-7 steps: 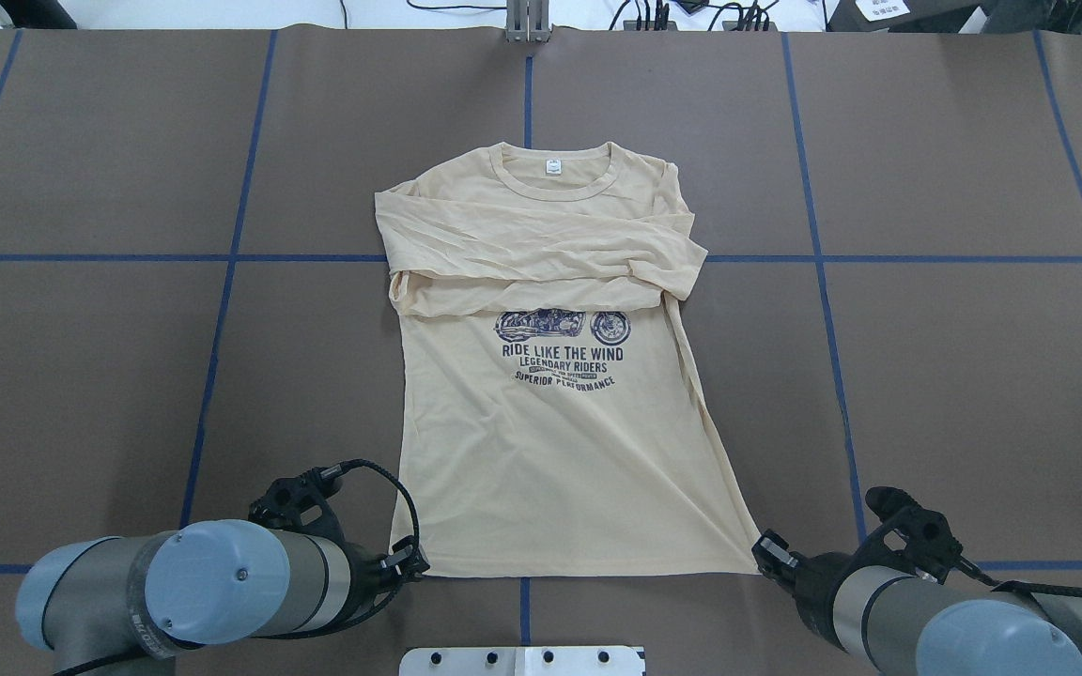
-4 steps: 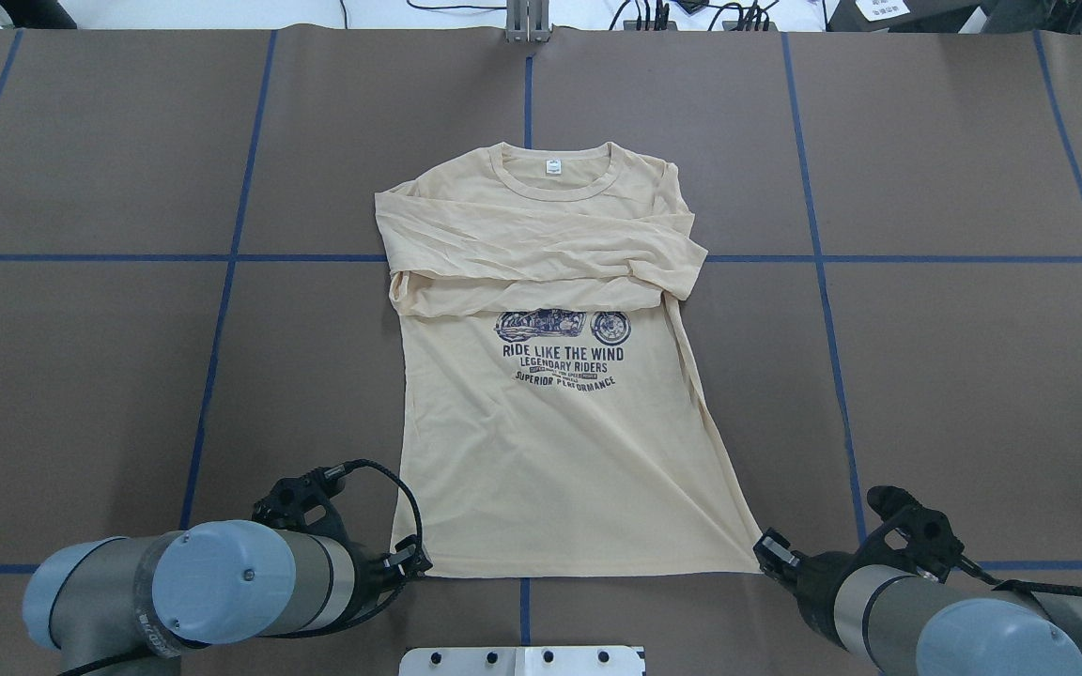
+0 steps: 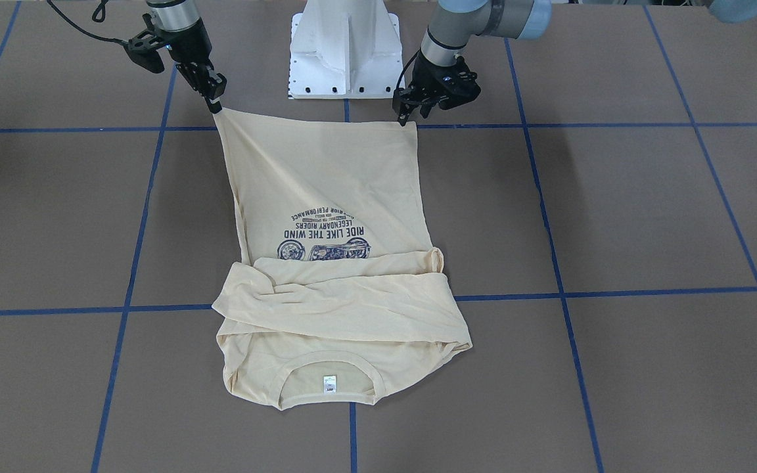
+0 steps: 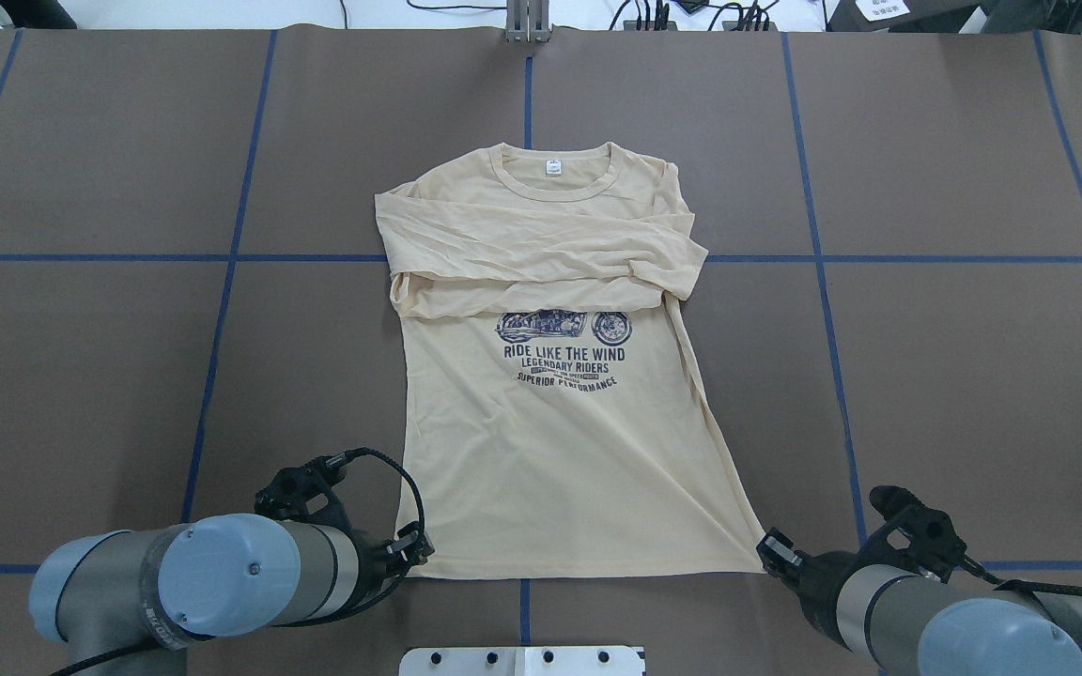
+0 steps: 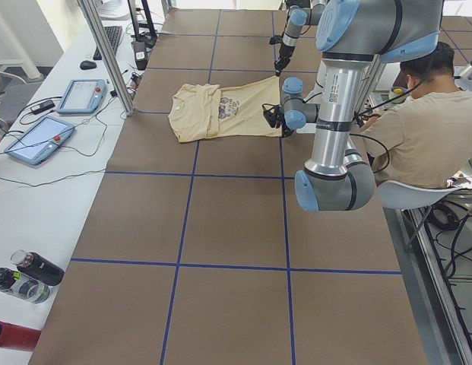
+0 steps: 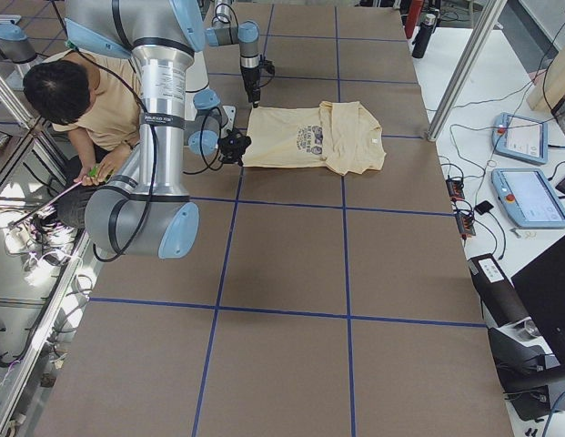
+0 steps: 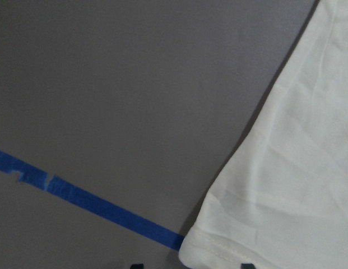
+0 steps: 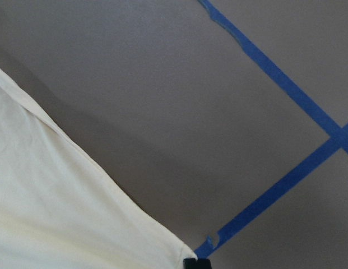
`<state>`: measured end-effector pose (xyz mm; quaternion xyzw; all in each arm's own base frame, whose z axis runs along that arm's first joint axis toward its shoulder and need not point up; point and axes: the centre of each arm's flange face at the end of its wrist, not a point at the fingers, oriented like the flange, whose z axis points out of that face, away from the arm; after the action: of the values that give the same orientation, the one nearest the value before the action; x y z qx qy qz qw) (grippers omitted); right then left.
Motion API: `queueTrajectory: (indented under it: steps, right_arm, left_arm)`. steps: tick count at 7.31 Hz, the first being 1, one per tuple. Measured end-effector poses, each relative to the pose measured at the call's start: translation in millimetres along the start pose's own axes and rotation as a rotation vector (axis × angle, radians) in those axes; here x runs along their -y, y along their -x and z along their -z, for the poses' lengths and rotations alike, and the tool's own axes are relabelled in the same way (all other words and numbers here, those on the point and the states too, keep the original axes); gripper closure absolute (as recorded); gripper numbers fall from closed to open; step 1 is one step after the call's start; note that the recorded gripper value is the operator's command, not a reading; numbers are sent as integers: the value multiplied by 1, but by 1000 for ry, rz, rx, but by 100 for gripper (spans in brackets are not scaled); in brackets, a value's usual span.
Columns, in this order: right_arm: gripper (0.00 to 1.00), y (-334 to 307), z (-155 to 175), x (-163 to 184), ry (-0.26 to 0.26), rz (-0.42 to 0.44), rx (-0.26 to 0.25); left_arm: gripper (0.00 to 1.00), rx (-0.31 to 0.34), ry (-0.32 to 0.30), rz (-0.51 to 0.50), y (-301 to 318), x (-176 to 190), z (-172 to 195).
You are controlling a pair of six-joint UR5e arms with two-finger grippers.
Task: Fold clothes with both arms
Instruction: 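Grasp both hem corners nearest the robot with both grippers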
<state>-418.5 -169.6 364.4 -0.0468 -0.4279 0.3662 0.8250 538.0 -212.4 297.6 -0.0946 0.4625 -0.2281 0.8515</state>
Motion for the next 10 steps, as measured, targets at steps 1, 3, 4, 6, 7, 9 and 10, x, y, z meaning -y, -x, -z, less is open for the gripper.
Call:
queueTrajectory:
  steps: [1,3,4,6,7,9,10]
  right_arm:
    - [100,0,0,0,0,0,0]
    - [100,-1,-2,0,-2,1,-3]
    - [100,-1,-3,0,-3,1,-5]
    - [100,-1,-3,0,-3,1,-5]
    - [100,-1,-3,0,-2,1,-5]
    - [100,-1,-3,0,-2,1,-4]
    - [100,0,-3,-1,-1,1,-3]
  left_arm:
    - [39,0,-9,0,0,1,-2]
    - [46,-1,-13,2,-2,1,-5]
    - [50,1,-13,3,-3,1,-7]
    - [96,3,-14,3,-3,1,-8]
    - [100,3,-14,4,-4,1,-8]
    - [100,2,-14,5,-4,3,-7]
    - [100,-2,-14,6,-5,4,-3]
